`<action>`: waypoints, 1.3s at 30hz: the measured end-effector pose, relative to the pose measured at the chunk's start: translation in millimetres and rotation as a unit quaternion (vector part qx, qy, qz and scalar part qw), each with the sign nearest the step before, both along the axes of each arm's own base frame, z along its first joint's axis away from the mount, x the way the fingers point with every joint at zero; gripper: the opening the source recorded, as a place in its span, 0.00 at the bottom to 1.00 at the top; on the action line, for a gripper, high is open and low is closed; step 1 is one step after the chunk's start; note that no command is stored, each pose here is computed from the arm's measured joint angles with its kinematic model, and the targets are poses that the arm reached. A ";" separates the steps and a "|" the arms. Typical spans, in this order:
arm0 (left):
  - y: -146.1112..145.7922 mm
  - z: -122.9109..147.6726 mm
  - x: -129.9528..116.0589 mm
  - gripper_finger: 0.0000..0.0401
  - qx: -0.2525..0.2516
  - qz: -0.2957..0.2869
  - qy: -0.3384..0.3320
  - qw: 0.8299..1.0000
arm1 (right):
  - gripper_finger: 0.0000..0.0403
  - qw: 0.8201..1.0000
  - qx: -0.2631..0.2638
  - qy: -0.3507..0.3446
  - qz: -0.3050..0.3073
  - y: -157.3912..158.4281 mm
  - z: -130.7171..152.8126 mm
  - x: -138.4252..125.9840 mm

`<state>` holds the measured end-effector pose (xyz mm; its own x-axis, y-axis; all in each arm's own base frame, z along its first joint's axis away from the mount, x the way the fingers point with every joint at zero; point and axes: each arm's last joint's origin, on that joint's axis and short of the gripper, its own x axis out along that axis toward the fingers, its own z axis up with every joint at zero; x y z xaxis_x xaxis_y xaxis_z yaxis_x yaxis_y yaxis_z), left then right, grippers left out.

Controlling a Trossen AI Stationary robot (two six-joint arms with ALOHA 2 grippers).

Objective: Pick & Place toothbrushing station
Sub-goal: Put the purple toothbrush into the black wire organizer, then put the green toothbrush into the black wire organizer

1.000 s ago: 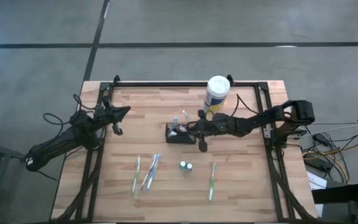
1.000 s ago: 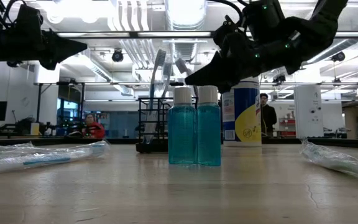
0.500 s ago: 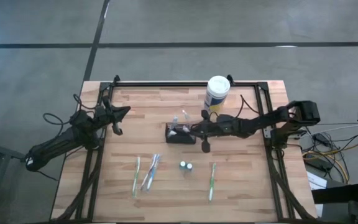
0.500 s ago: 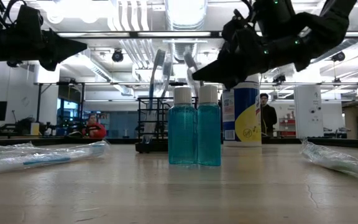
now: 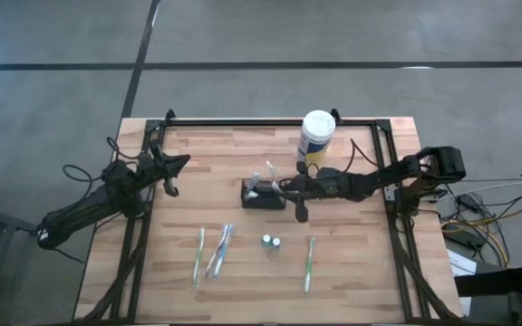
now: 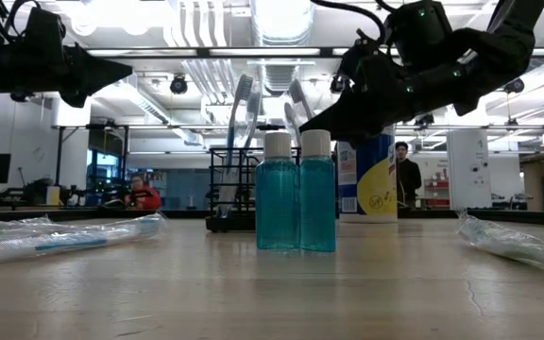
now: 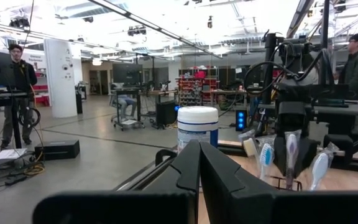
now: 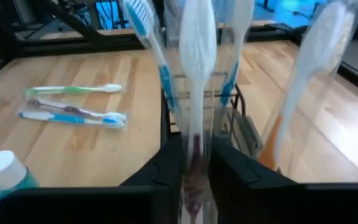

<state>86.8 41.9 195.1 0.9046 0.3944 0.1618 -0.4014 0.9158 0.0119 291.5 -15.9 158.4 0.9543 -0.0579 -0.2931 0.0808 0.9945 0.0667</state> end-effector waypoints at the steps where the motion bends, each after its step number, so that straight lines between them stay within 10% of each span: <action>1: 0.0 0.0 0.0 0.03 0.000 0.000 0.000 1.000 | 0.20 1.000 -0.001 0.002 -0.004 -0.1 -1.0 0.2; 13: -0.1 0.8 -0.1 0.03 0.000 0.000 -0.001 1.000 | 0.34 0.999 -0.015 -0.031 -0.007 -0.2 14.4 -2.7; 24: -0.5 4.5 -0.9 0.03 0.003 -0.001 -0.006 1.000 | 0.48 0.993 -0.050 -0.106 0.006 2.9 92.0 -51.6; 31: -0.6 3.5 -0.7 0.03 0.001 -0.003 -0.001 1.000 | 0.31 0.984 -0.074 -0.164 0.009 6.7 130.0 -120.3; 39: -0.6 1.6 -0.3 0.03 0.015 -0.003 0.016 1.000 | 0.04 0.981 -0.073 -0.180 0.014 9.7 109.5 -170.9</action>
<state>86.5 41.3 196.7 0.9121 0.3835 0.1451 -0.3941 0.9176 0.0522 120.6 -6.2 267.9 0.9962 -0.0470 0.0731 0.0513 0.9970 -0.0575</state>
